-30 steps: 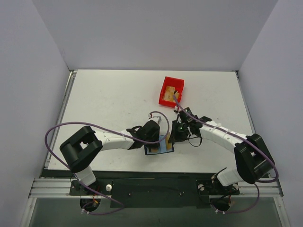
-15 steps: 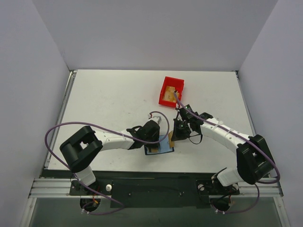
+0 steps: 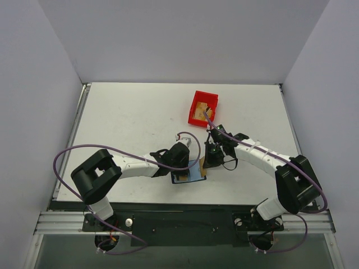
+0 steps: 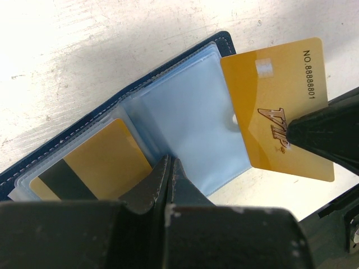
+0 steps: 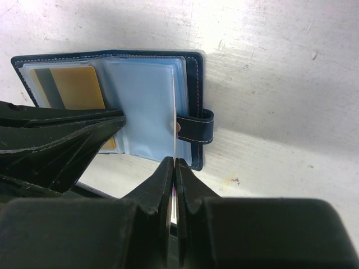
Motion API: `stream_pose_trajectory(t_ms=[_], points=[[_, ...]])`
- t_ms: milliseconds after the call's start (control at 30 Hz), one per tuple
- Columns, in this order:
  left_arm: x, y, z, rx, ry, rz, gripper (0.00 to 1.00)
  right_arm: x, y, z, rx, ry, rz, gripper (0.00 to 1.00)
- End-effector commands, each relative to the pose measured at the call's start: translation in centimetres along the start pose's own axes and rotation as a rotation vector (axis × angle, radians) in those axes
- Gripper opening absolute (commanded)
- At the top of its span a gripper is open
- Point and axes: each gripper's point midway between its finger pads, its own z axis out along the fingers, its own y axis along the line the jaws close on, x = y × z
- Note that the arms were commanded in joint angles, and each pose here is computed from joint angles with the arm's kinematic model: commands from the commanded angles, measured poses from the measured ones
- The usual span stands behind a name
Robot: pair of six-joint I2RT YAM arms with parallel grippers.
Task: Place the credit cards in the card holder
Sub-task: Turn over the card slot in the card holder.
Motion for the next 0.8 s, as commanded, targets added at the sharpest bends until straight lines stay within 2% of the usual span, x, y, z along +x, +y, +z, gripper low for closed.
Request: stream_pose_trajectory(t_ms=[0, 767], points=[[1.3, 1.5, 0.8, -0.049, 0.036, -0.001, 0.00, 0.2, -0.1, 0.5, 0.019, 0.025, -0.022, 0.00], [0.5, 0.7, 0.1, -0.027, 0.015, 0.000, 0.00, 1.9, -0.9, 2.9, 0.097, 0.101, -0.022, 0.00]])
